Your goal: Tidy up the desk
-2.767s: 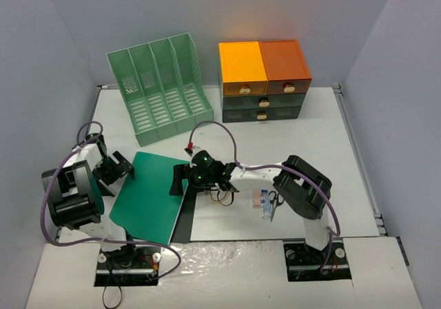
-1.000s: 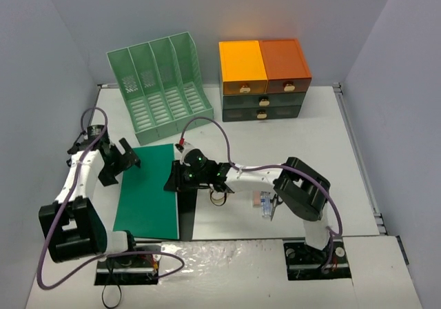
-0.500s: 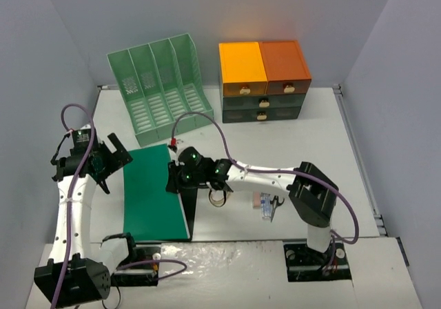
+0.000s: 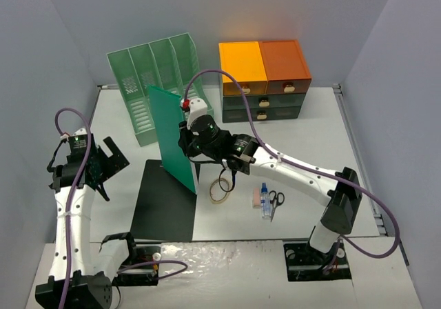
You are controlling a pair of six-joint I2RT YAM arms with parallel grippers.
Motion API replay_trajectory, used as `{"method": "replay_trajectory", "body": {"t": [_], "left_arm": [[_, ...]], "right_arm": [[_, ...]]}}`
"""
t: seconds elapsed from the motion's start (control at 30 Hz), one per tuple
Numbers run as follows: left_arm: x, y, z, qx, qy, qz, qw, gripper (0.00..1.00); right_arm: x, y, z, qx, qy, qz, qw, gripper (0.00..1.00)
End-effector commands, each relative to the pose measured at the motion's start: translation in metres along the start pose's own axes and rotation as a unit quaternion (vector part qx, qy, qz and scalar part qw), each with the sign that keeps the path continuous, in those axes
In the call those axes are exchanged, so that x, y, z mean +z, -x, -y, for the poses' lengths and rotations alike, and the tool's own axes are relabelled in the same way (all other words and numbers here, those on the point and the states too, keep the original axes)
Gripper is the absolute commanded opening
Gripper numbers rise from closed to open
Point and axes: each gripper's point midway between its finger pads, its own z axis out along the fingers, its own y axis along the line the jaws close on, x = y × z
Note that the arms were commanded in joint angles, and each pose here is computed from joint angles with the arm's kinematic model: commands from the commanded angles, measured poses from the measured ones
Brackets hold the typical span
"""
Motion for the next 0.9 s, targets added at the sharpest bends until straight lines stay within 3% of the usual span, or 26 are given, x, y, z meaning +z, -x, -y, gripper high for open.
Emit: {"method": "replay_trajectory", "body": {"t": [0.0,0.4,0.7,0.87], "left_arm": [[-0.005,0.004,0.002,0.008,-0.004,0.015,1.000,0.97],[0.005,0.000,0.006,0.027,-0.002,0.008,1.000,0.97],[0.008,0.001,0.007,0.047,0.012,0.005,0.999,0.97],[0.012,0.000,0.007,0.053,0.016,-0.001,0.998,0.97]], "right_arm": [[-0.039,0.096,0.011,-0.021,-0.055,0.135,0.989,0.00],[-0.043,0.201,0.042,-0.054,-0.139,0.274,0.950,0.00],[0.009,0.222,0.109,-0.043,-0.166,0.304,0.937,0.00],[0.040,0.226,0.123,-0.049,-0.162,0.305,0.937,0.00]]}}
